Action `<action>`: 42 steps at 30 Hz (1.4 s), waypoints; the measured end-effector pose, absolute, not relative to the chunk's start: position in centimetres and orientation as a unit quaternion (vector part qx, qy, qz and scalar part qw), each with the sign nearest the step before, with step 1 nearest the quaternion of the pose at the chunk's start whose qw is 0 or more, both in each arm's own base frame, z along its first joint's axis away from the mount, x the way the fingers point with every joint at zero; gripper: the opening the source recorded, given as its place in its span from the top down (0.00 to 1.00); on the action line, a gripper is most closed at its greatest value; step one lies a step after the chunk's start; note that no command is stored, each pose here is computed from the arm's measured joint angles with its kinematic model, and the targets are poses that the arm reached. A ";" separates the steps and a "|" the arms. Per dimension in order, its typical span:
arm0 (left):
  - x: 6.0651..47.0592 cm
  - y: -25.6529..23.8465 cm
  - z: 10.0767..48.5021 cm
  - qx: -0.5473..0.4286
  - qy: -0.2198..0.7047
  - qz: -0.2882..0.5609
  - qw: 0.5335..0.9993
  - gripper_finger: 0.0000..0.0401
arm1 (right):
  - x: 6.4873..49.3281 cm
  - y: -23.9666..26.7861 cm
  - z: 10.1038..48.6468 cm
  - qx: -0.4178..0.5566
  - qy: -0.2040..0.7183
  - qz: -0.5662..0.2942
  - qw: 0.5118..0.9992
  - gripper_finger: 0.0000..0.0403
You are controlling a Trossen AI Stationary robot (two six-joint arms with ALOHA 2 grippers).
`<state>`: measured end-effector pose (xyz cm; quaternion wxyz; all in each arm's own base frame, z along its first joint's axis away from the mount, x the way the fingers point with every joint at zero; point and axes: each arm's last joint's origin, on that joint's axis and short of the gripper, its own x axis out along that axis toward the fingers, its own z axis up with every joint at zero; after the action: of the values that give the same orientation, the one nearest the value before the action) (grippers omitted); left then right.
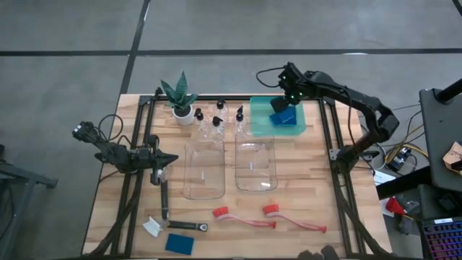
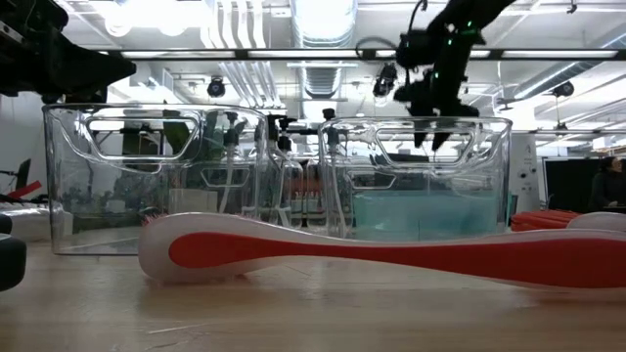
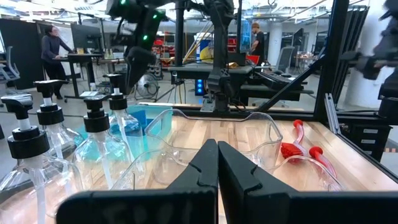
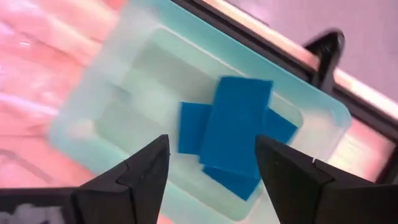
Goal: Pick & Place Kitchen Sink Supplies
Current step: Put the blue sponge into the green bin
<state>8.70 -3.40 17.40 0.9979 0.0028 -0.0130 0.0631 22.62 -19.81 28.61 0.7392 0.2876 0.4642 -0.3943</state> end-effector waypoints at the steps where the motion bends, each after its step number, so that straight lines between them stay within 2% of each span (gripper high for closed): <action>1: 8.7 -3.4 17.4 0.003 -0.013 0.063 0.998 0.99 | 22.8 -19.3 29.1 0.279 0.457 -0.388 0.750 0.43; 4: 8.7 -3.4 17.4 0.003 -0.013 0.063 0.998 0.99 | 23.1 -17.5 30.5 0.258 0.441 -0.367 0.778 0.47; 7: 8.7 -3.4 17.4 0.003 -0.013 0.063 0.998 0.99 | 23.6 -15.4 31.8 0.238 0.420 -0.341 0.807 0.54; 15: 8.7 -3.4 17.4 0.003 -0.013 0.063 0.998 0.99 | 24.7 -9.4 33.3 0.210 0.402 -0.266 0.851 0.94; 20: 8.7 -3.4 17.5 -0.012 -0.017 0.062 0.998 0.99 | 25.4 -5.5 33.7 0.184 0.398 -0.243 0.865 0.98; 30: 8.7 -3.4 18.1 -0.203 -0.055 0.049 0.976 0.99 | 26.4 0.6 33.4 0.140 0.387 -0.238 0.880 0.98; 33: 8.7 -3.5 18.2 -0.232 -0.057 0.029 0.971 0.99 | 26.5 1.7 33.2 0.125 0.384 -0.241 0.882 0.98; 36: 8.7 -3.6 18.5 -0.307 -0.066 0.003 0.949 0.99 | 26.5 2.4 33.0 0.117 0.381 -0.245 0.884 0.98; 40: 8.7 -3.8 18.9 -0.328 -0.075 -0.033 0.941 0.98 | 26.5 2.8 32.8 0.111 0.380 -0.247 0.884 0.98; 42: 8.6 -3.9 19.3 -0.335 -0.091 -0.054 0.936 0.95 | 26.5 2.8 32.5 0.113 0.384 -0.250 0.882 0.98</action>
<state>8.63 -3.87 19.34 0.9363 -0.3351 -0.0907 -0.0536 26.51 2.78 32.45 0.8816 0.1130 0.3839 -0.2503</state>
